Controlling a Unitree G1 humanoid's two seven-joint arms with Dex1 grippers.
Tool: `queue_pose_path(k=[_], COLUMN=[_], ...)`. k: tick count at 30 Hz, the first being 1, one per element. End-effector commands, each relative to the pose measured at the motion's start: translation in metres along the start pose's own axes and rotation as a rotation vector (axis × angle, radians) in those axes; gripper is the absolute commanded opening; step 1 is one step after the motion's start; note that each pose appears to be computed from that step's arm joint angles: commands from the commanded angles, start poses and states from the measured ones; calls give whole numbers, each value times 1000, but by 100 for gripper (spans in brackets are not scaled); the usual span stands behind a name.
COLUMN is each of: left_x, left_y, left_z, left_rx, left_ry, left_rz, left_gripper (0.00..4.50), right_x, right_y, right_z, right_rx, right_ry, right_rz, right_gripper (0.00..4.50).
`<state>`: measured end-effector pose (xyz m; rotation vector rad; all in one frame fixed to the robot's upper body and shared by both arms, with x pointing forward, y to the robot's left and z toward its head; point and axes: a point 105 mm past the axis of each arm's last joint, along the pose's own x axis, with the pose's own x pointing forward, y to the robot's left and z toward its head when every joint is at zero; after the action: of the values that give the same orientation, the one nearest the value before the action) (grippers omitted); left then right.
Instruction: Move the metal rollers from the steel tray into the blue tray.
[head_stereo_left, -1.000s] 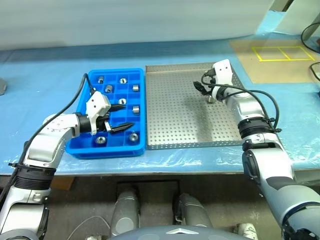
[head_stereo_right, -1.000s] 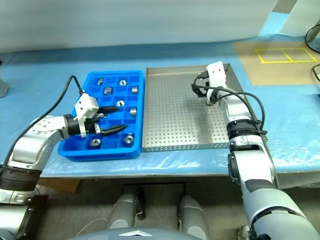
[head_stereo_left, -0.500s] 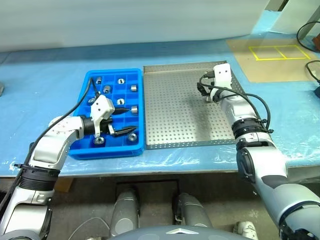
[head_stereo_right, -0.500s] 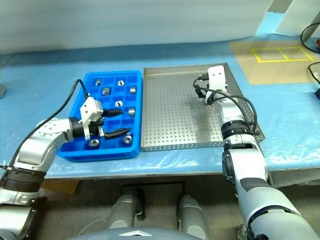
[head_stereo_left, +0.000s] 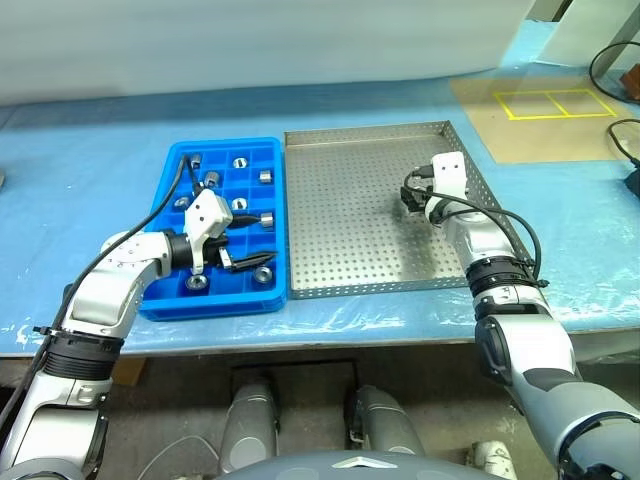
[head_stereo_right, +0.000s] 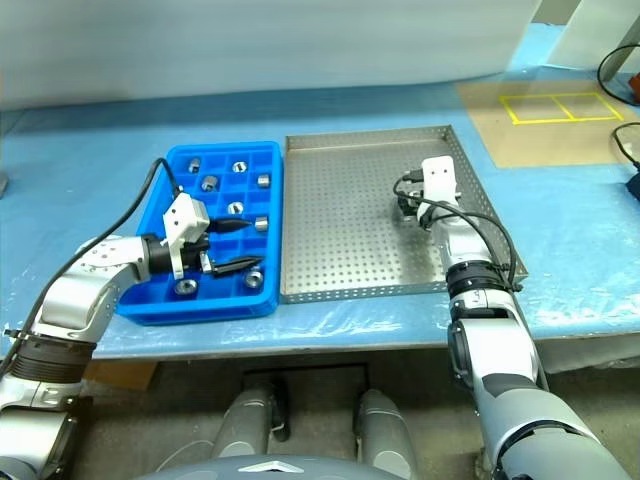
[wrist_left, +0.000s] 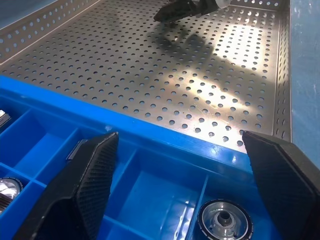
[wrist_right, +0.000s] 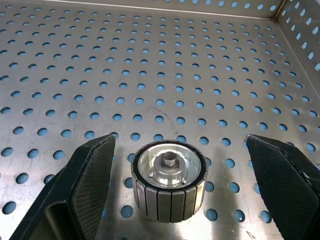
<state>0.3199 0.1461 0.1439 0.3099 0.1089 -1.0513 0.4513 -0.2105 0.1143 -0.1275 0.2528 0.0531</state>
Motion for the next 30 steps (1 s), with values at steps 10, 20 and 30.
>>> queue_pose_path(k=[10,20,30], left_x=[-2,-44,-87], left_y=[3,18,9], left_z=[9,16,11], left_rx=[38,-44,-70], left_ry=[-20,-41,54], left_rz=[13,108,182], left_gripper=[425,425,425], right_x=[-2,-57,-115], right_y=[6,116,210], right_z=[12,75,92], right_rx=[-35,-132,-273], right_ry=[-44,-250,-326], right_rz=[24,682,1174], right_gripper=[161,161,161])
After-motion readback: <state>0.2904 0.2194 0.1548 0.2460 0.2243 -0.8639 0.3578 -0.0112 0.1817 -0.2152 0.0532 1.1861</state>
